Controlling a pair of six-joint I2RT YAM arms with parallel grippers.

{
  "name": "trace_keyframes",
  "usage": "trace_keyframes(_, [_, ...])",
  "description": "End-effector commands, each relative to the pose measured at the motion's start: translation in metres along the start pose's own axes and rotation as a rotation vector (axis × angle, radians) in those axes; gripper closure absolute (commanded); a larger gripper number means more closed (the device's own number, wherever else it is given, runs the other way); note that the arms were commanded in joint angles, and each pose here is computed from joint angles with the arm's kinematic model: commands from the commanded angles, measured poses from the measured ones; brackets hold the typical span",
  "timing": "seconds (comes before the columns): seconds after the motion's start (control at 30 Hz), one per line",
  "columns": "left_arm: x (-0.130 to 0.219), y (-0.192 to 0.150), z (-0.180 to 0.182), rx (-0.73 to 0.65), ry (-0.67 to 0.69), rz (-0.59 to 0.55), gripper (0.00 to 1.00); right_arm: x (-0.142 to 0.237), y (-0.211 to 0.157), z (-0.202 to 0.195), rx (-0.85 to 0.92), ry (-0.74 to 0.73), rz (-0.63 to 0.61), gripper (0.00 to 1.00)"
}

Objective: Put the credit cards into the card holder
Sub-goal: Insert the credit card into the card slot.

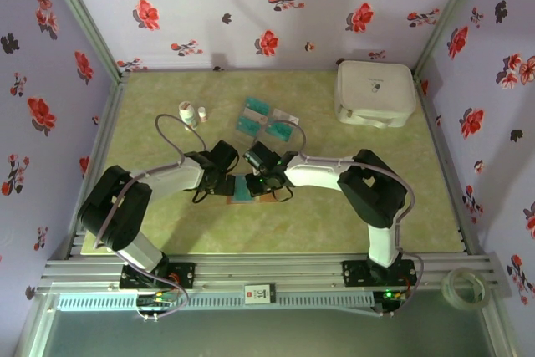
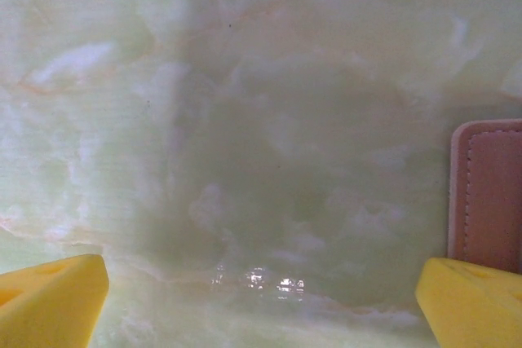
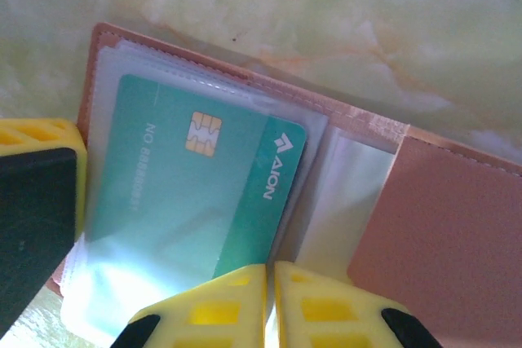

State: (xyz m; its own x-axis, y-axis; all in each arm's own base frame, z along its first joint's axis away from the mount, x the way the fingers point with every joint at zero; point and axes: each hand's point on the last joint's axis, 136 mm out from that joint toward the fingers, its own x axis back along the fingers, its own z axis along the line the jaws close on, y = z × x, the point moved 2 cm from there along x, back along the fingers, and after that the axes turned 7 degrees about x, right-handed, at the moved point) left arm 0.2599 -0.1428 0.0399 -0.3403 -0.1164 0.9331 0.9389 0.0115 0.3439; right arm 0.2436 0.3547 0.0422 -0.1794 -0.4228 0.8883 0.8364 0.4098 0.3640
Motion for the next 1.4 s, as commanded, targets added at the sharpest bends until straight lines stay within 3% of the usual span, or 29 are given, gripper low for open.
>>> trace_keyframes(0.0, [-0.006, -0.02, -0.004, -0.02, -0.013, 0.052, 0.0, 0.005, 0.007, 0.015, -0.009, 0.046, -0.019, 0.89])
trace_keyframes(0.3, [0.017, 0.003, 0.023, 0.058, -0.015, -0.013, 0.0, 0.036, 0.013, 0.0, -0.025, 0.006, -0.094, 0.88])
trace_keyframes(1.37, [-0.007, -0.007, 0.009, 0.007, -0.012, 0.068, 0.0, 0.0, 0.0, -0.002, -0.066, 0.051, -0.029, 0.89])
